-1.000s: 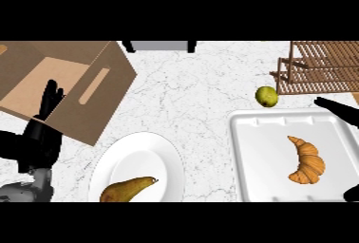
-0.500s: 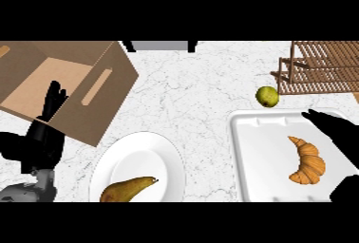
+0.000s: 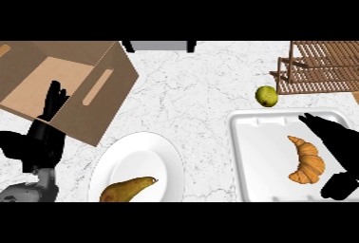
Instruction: Pick the croissant from the tray and place it in the tiered shelf
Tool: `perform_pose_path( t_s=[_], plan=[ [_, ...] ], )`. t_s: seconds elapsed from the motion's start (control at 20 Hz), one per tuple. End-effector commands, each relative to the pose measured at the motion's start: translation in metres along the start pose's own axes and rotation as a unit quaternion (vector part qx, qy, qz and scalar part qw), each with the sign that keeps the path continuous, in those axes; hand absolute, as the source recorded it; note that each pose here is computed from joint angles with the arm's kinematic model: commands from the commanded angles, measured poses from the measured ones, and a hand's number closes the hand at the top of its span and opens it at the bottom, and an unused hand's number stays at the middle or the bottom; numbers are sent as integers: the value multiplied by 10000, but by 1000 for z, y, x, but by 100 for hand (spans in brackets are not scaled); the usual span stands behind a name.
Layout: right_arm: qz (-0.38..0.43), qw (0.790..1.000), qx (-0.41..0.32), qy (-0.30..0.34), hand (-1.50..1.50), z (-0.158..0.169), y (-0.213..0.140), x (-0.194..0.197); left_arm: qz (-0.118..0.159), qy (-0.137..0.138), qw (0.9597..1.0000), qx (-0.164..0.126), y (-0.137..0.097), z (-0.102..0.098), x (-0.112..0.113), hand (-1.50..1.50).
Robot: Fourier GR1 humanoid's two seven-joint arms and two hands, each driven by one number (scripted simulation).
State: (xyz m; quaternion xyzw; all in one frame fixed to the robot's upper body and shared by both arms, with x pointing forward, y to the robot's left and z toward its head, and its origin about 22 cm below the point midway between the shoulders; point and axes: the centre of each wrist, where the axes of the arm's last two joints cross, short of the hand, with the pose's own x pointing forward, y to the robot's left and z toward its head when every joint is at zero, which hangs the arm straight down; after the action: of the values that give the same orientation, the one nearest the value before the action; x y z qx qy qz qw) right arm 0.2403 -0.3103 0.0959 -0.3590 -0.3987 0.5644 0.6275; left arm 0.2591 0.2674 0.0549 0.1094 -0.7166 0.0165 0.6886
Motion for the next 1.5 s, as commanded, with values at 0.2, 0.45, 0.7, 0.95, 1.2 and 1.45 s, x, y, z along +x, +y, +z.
perform_pose_path(
  t_s=[0.2,0.45,0.7,0.95,1.2,1.45],
  plan=[
    [65,9998,182,-3,-150,-16,16,-31,-64,-20,10000,18,18,-8,11,0],
    [0,9998,135,117,-150,-19,38,-34,-29,18,9999,100,18,15,7,0],
    [-116,9998,-9,-179,-150,-25,64,-30,-42,-33,10000,78,16,5,5,0],
    [-149,9996,35,-231,-150,-32,72,-32,15,-24,10000,64,22,11,2,0],
    [-172,9996,240,-46,-150,-46,70,-37,71,-28,9999,65,7,10,-7,0],
    [63,9983,555,-193,150,-63,70,-25,-76,14,10000,24,20,7,17,0]
  ],
)
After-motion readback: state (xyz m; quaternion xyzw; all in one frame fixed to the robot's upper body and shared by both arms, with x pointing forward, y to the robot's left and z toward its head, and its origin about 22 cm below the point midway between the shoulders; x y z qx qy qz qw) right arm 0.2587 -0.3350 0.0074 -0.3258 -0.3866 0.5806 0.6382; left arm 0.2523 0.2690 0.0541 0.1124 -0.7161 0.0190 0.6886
